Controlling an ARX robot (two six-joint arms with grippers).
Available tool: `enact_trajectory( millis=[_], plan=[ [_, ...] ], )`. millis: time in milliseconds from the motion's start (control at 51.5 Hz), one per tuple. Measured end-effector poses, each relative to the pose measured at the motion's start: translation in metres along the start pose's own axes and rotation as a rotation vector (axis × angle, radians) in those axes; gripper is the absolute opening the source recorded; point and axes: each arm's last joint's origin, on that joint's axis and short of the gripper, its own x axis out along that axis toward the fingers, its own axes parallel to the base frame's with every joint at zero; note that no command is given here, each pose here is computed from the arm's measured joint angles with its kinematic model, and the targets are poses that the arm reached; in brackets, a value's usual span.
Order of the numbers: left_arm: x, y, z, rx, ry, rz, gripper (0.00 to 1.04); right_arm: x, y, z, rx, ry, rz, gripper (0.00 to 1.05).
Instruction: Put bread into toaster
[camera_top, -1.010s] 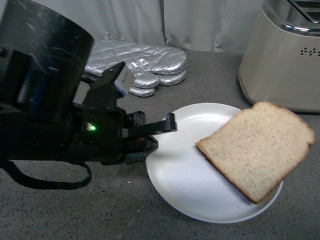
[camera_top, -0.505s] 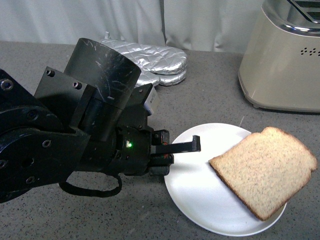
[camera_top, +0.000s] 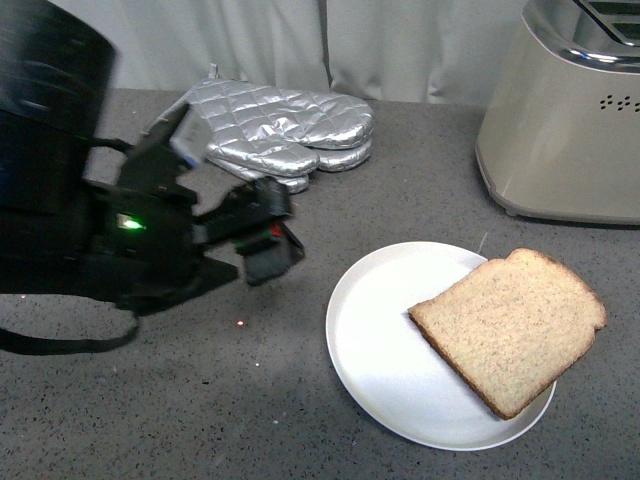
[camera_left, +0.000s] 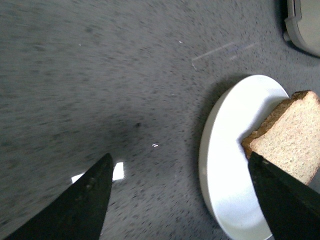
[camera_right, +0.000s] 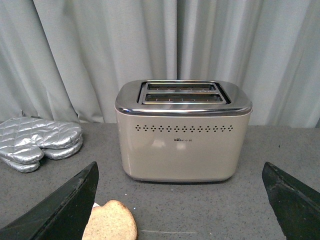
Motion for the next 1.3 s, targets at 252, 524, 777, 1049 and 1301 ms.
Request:
enact_trajectory(
  millis=[252,524,777,1049,1301],
  plan=[
    [-0.117,0.077,-0.021,-0.18,-0.083,0.094,0.98,0.0,0.0,0.0,0.0,0.0,0.0,0.95],
    [-0.216,0.091,-0.059,0.22,-0.769,0.352,0.72,0.0,0.0,0.0,0.0,0.0,0.0,0.95],
    [-0.231,0.047,-0.085,0.392,-0.896,0.43,0.31,0.0,0.0,0.0,0.0,0.0,0.0,0.95],
    [-0.217,0.017,-0.095,0.446,-0.922,0.397,0.04,0.0,0.0,0.0,0.0,0.0,0.001,0.95],
    [-0.217,0.016,-0.095,0.447,-0.923,0.395,0.04,0.0,0.0,0.0,0.0,0.0,0.0,0.95]
  ],
)
